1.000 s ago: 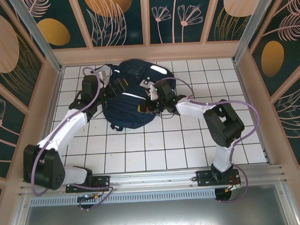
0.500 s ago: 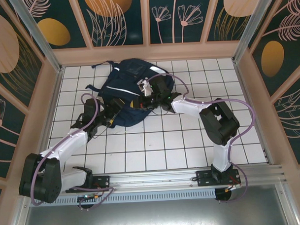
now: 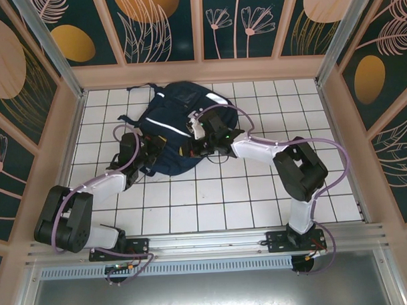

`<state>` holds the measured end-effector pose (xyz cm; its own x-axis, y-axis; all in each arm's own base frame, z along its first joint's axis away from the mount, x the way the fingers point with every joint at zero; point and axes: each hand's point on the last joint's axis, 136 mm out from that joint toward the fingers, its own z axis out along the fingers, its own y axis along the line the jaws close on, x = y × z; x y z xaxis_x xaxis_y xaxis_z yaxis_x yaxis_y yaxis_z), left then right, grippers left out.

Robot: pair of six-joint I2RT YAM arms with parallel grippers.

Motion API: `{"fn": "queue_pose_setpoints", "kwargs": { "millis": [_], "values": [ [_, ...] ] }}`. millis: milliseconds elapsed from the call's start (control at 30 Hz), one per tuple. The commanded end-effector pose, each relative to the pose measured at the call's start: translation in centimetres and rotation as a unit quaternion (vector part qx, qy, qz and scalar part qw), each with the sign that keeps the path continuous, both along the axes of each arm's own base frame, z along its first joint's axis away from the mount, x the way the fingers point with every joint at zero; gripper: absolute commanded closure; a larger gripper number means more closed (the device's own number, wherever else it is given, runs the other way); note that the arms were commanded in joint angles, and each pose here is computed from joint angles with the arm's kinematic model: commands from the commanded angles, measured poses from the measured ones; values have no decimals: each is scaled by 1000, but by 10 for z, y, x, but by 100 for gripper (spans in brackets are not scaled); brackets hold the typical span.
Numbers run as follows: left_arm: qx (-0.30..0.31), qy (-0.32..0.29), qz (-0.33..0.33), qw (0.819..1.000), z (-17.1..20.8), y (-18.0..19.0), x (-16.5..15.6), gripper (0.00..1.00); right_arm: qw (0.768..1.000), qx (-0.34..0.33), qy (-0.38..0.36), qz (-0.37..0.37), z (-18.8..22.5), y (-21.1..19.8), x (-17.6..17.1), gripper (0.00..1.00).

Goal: Pack books, pencil case, and school supplies into a backpack

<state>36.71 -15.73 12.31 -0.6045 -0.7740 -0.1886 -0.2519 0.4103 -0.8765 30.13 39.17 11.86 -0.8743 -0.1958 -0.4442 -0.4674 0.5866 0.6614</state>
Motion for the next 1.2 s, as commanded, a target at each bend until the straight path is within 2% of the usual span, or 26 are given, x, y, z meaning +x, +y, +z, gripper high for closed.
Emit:
{"fn": "queue_pose_setpoints", "kwargs": {
  "millis": [0,167,300,367,467,500,533,567,600,633,667,700,733,767,867,967,1000,1100,1167],
  "values": [
    [34,-85,14,996,53,10,22,100,990,-138,-17,7,-31,-58,-6,100],
    [28,-96,9,995,63,11,9,100,977,-194,-42,-83,-45,-111,43,100],
    [16,-106,18,994,71,16,-1,100,946,-251,-118,-170,-38,-135,96,100],
    [17,-105,12,994,72,14,-1,100,933,-265,-138,-198,-35,-138,116,100],
    [24,-98,-10,995,70,7,1,99,935,-251,-151,-198,-26,-126,130,100],
    [32,-99,-20,994,71,4,3,80,940,-238,-152,-190,-22,-119,129,100],
    [50,-102,-31,993,72,2,7,53,948,-219,-149,-178,-18,-112,127,100],
    [77,-98,-38,992,73,4,10,33,954,-202,-147,-168,-13,-107,124,96],
    [119,-88,-36,988,72,9,16,17,958,-187,-147,-159,-7,-103,120,80],
    [159,-83,-36,983,74,15,20,5,960,-177,-151,-157,-1,-102,117,58],
    [193,-85,-27,977,80,22,26,2,959,-172,-157,-161,5,-105,116,45],
    [226,-86,-16,970,85,31,31,1,957,-170,-165,-169,11,-111,115,33],
    [252,-90,-5,963,90,39,36,1,953,-169,-173,-181,19,-121,115,24],
    [274,-94,8,957,95,47,39,1,949,-173,-179,-197,23,-131,116,20],
    [357,-104,57,926,106,78,45,1,914,-209,-200,-283,34,-194,129,18],
    [445,-97,114,883,109,113,43,1,868,-253,-206,-375,32,-269,134,17],
    [474,-91,129,866,107,125,41,1,849,-268,-205,-406,27,-296,133,17],
    [561,-75,157,810,92,154,28,1,814,-286,-222,-455,19,-344,124,18],
    [594,-52,211,774,82,179,11,1,805,-280,-242,-464,18,-363,119,18]
  ]
}}
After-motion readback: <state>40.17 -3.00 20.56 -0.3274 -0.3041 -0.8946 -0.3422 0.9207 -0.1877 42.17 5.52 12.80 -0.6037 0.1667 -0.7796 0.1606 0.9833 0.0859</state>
